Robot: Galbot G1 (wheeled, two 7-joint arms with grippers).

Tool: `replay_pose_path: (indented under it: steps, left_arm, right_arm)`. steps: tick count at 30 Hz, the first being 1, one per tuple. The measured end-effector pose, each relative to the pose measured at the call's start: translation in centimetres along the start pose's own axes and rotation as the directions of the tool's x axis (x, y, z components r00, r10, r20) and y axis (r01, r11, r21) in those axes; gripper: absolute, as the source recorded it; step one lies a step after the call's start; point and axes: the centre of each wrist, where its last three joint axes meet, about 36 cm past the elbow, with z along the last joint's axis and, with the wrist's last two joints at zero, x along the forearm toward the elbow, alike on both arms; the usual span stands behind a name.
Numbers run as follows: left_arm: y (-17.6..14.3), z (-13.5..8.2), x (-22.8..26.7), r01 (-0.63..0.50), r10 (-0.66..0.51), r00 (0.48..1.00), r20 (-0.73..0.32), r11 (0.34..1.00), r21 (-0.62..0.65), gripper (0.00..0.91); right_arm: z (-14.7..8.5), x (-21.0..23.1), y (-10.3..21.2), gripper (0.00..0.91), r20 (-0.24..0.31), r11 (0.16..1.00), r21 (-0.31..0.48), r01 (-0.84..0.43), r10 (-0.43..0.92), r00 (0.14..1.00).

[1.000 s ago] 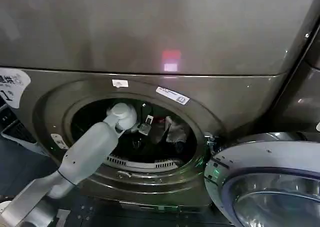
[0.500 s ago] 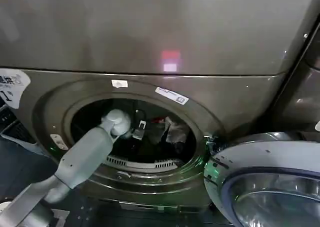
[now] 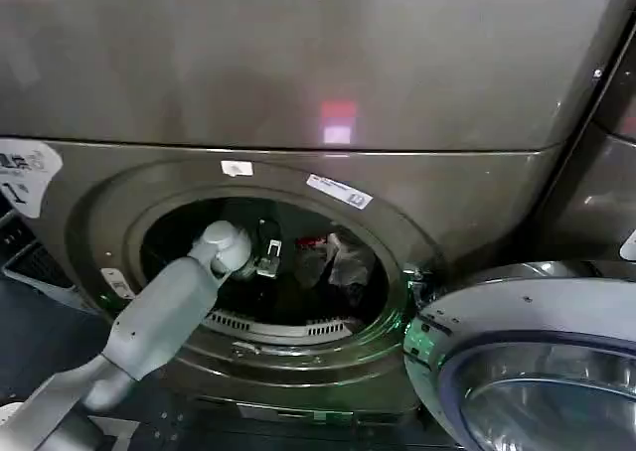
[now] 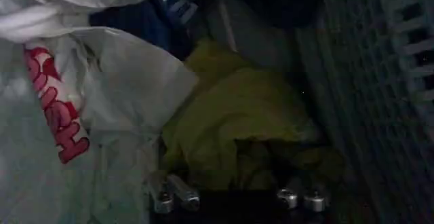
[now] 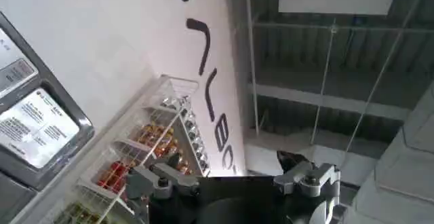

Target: Grasp the clothes from the dryer.

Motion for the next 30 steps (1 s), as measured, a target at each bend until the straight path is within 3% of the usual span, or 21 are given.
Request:
replay_pose_path:
  steps: [16,30]
  left_arm:
    - [-0.1,-0.2,0.0,0.001,-0.001,1.000,0.018,1.000,-0.002,0.000]
    - [0.2,-1.0,1.8,0.102,-0.103,0.990,0.095,0.995,0.013,0.000]
  right_arm:
    - [-0.2,-0.1,-0.2,0.907,0.004,1.000,0.004,-0.001,0.001,1.000]
    - [-0.4,0.0,-0.6,0.907,0.006,1.000,0.005,-0.001,0.001,1.000]
